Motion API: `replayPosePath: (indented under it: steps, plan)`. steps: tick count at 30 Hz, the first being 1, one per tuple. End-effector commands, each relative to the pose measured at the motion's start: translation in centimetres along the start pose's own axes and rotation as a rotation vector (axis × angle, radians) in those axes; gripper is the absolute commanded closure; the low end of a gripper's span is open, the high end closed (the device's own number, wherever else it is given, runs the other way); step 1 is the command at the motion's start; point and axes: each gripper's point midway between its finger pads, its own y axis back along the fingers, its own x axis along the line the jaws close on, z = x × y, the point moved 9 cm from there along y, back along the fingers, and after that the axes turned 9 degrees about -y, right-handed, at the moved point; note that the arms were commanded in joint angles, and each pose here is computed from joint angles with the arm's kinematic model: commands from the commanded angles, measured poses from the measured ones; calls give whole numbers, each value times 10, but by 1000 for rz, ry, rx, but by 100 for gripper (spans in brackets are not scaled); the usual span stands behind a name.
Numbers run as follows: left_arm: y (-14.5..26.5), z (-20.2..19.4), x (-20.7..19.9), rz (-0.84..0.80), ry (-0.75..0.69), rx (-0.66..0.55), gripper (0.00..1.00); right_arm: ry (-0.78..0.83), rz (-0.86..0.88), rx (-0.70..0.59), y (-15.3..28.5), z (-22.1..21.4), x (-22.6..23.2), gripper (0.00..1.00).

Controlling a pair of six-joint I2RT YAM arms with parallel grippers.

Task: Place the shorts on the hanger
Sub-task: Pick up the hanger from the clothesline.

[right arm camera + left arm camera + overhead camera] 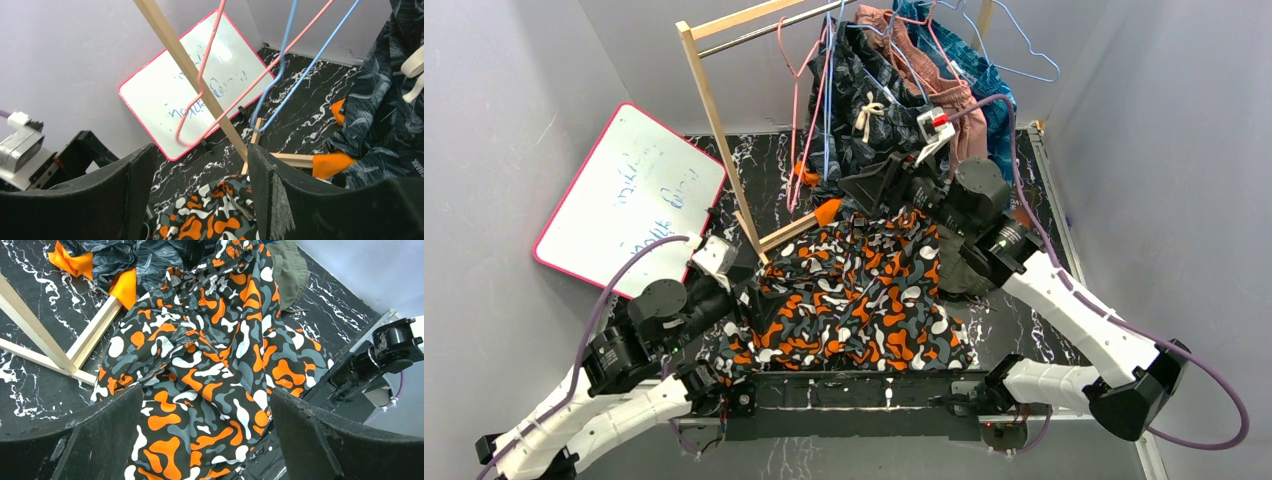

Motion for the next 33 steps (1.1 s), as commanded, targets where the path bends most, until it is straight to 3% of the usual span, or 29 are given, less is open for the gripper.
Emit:
replayPosePath:
  steps: [1, 10, 20, 33]
  plan:
    - [-5, 1, -1, -12, -9, -70, 2, 35, 51, -179, -5, 41, 26, 26]
    - [-13, -12, 10, 136, 73, -138, 2, 129, -191, -231, -39, 61, 13, 30]
    - [-23, -20, 12, 177, 48, -57, 2, 295, -413, -388, -52, 96, -6, 31]
    - [-34, -23, 14, 184, 23, 18, 2, 266, -345, -291, -65, 110, -55, 32]
